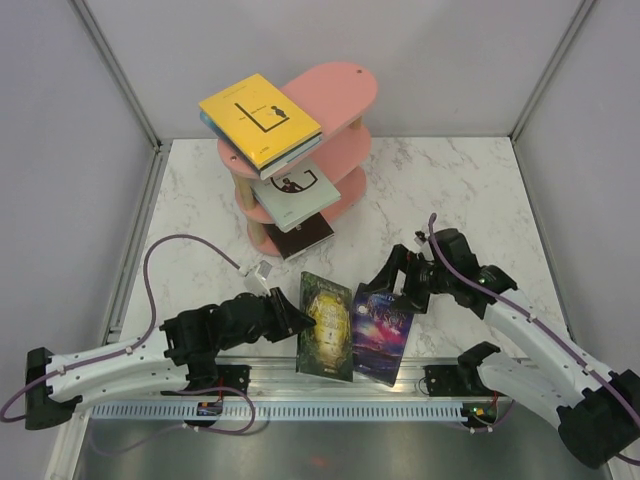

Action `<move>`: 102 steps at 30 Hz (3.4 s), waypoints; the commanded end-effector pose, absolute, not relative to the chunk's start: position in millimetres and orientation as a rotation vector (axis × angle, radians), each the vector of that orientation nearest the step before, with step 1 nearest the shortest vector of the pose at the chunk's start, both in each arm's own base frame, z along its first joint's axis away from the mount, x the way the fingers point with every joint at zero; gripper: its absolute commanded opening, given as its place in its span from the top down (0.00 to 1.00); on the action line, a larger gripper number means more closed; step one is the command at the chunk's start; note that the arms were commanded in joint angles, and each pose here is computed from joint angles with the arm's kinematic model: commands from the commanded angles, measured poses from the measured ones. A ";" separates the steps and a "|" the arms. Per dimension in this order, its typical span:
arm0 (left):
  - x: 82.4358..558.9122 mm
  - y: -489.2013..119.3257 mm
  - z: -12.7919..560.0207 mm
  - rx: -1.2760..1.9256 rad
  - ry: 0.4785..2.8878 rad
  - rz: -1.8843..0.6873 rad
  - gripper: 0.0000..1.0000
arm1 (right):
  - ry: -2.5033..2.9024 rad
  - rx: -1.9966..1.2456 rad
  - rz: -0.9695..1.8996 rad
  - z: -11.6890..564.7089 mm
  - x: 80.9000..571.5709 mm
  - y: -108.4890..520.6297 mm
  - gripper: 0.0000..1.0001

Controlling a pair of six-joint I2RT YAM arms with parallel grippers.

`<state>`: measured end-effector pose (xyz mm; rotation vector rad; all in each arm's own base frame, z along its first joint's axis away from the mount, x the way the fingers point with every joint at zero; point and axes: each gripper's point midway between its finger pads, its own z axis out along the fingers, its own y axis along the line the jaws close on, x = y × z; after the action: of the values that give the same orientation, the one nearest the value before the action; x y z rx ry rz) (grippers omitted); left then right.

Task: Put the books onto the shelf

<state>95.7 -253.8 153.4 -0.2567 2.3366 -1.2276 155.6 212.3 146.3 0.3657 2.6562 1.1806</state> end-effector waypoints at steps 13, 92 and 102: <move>129.9 -221.9 320.7 -0.522 1.720 -1.593 0.98 | 2.321 0.337 1.857 199.1 118.5 244.5 0.02; 118.1 -185.8 215.4 -0.527 2.090 -1.193 0.19 | 2.608 0.070 1.320 93.9 334.3 301.6 0.42; 120.5 -190.1 219.2 -0.508 2.103 -1.163 0.20 | 2.646 0.146 1.274 85.6 321.3 284.2 0.29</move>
<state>113.5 -194.1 204.7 -0.5120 2.1533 -1.1842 326.7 290.7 78.2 0.1528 2.6661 1.2821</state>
